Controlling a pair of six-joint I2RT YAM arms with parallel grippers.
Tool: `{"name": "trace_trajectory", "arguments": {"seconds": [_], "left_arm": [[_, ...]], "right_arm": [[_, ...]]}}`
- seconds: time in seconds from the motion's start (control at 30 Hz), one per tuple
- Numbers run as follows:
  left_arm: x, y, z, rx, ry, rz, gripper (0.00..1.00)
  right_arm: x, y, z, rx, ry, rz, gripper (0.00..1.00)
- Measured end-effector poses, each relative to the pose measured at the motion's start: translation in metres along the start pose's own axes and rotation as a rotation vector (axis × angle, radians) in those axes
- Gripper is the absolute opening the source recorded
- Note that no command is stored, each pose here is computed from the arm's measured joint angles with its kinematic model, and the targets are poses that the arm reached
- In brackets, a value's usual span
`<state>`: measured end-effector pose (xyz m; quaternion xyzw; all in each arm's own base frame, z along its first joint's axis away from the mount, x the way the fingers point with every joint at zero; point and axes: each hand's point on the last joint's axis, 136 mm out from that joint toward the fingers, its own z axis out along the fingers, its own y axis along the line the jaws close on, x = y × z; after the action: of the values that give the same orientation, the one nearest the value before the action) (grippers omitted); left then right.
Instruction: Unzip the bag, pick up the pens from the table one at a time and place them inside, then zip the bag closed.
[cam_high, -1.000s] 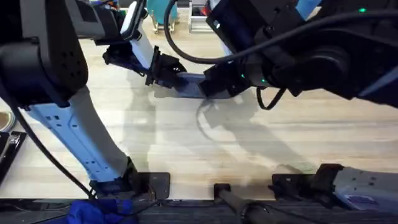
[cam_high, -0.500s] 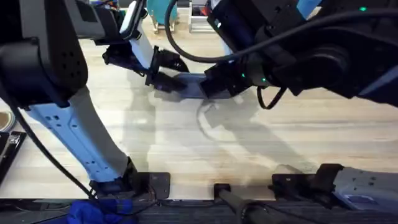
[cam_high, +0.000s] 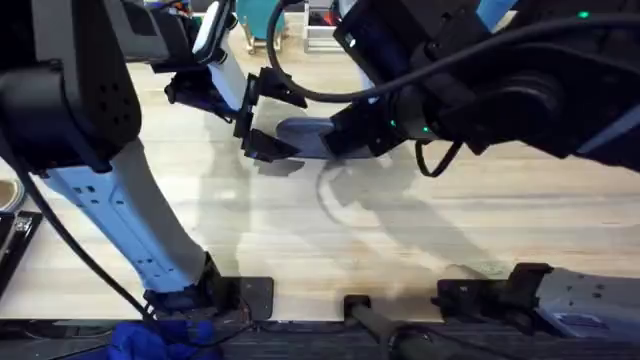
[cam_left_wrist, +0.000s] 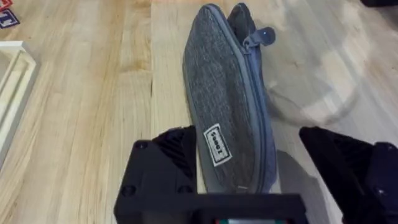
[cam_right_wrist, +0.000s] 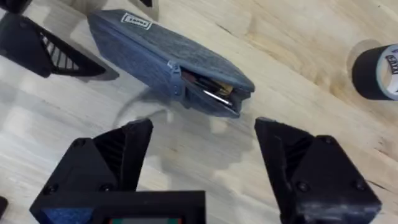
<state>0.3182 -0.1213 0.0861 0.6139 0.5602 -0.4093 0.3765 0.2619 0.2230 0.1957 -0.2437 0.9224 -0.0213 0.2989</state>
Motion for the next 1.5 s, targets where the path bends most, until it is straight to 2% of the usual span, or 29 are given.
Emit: {"name": "trace_trajectory", "arguments": {"seconds": [0.47,1.17,1.5], "left_arm": [[-0.004,-0.006,0.000,0.018,-0.010,-0.044,0.995],[-0.006,-0.007,-0.001,0.022,-0.015,-0.056,0.997],[-0.007,-0.008,-0.001,0.024,-0.016,-0.063,0.995]], "right_arm": [[0.003,0.012,0.000,-0.069,0.016,0.001,0.995],[0.004,0.025,-0.001,-0.141,0.029,-0.020,0.995],[0.009,0.032,0.029,-0.104,0.088,-0.004,0.996]]}}
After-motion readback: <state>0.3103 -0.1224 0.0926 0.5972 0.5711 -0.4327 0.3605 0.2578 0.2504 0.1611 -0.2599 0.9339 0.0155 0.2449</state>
